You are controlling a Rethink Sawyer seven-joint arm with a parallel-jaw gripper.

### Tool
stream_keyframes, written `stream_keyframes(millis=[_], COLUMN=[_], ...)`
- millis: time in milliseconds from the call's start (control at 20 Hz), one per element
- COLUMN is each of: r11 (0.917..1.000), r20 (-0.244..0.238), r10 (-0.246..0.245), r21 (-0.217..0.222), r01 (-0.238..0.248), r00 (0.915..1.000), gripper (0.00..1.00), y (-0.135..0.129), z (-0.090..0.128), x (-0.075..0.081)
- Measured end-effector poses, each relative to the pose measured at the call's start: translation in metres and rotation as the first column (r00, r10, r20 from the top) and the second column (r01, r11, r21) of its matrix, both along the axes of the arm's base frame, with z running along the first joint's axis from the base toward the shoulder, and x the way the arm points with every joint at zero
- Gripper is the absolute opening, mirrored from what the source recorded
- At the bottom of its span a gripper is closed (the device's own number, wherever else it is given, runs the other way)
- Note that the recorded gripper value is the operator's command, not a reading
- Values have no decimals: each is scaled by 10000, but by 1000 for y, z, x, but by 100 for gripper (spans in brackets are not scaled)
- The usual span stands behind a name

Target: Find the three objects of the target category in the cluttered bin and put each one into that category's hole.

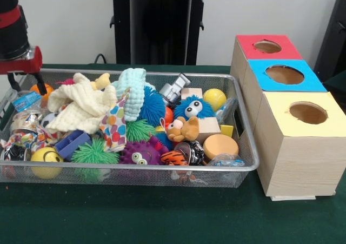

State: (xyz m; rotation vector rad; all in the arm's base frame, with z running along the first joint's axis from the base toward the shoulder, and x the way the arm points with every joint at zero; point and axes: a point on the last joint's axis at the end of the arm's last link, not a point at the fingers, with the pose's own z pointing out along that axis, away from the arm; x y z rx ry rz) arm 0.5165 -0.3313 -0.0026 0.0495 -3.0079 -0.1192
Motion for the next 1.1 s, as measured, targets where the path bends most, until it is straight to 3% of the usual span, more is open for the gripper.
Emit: stream_keyframes(millis=[900, 1100], r11=[9999, 9995], r20=[-49, 68], r10=[118, 48], r21=[-84, -298], r01=[-118, -46], r00=[9999, 10000], gripper=[100, 100], y=[2, -5], z=[11, 27], x=[-6, -2])
